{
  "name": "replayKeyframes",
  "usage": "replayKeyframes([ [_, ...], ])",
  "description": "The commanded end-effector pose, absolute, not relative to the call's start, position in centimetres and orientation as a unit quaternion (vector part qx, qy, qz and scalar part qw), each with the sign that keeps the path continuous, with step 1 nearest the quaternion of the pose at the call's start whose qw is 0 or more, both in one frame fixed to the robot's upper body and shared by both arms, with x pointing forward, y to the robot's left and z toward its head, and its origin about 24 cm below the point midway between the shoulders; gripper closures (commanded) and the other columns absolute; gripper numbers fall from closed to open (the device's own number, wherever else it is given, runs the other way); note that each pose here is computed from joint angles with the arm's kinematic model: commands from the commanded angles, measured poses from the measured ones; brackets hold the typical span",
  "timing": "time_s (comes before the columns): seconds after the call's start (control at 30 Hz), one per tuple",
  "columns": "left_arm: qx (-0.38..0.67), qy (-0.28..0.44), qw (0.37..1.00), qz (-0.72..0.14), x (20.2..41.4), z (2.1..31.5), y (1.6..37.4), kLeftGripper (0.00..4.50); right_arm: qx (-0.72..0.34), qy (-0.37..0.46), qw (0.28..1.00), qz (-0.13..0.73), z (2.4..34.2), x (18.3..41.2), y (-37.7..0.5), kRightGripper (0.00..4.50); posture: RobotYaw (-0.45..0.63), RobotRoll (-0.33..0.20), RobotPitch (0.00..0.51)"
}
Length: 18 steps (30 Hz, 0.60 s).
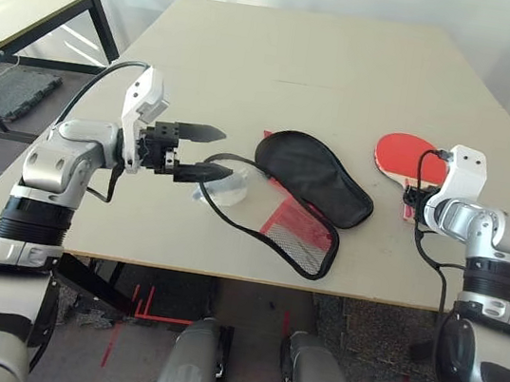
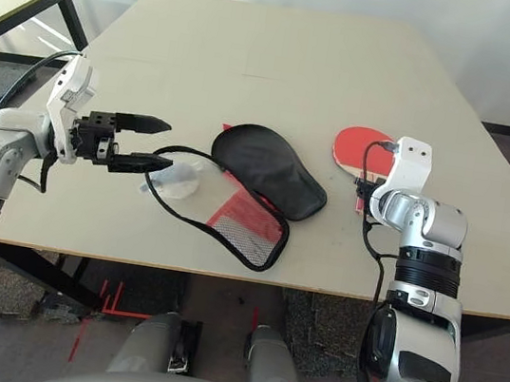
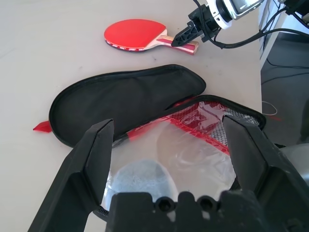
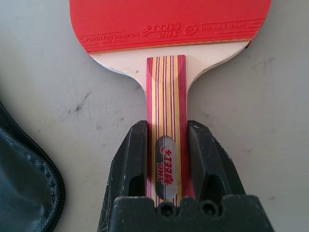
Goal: Store the ping-pong paddle in its case and zip it.
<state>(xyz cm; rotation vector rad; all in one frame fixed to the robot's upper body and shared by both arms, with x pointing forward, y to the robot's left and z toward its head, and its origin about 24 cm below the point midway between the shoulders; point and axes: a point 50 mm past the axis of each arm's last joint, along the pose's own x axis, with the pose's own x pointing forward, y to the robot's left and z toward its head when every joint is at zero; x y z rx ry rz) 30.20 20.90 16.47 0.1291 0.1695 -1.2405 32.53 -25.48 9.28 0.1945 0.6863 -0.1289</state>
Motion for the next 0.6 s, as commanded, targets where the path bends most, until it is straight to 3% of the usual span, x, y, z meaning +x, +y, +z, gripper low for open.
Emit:
replayKeyframes([
  [0.03,0.062,0.078,0.797,-0.595,30.1,16.5,20.2,0.00,0.087,0.290,0.952,-0.041,11.7,32.5,-25.5,3.42,-0.04,0.000,0.037],
  [0.3,0.058,0.086,0.793,-0.601,30.0,16.2,19.9,0.00,0.039,0.263,0.958,0.104,15.2,31.3,-21.7,3.42,-0.05,0.000,0.046],
  [0.47,0.057,0.085,0.793,-0.601,30.1,16.0,19.9,0.00,0.008,0.287,0.935,0.207,15.1,30.3,-18.3,3.42,-0.05,0.000,0.044],
  [0.6,0.056,0.084,0.792,-0.602,30.0,15.9,19.7,0.00,-0.013,0.313,0.918,0.241,14.1,30.2,-16.8,3.42,-0.05,0.000,0.043],
])
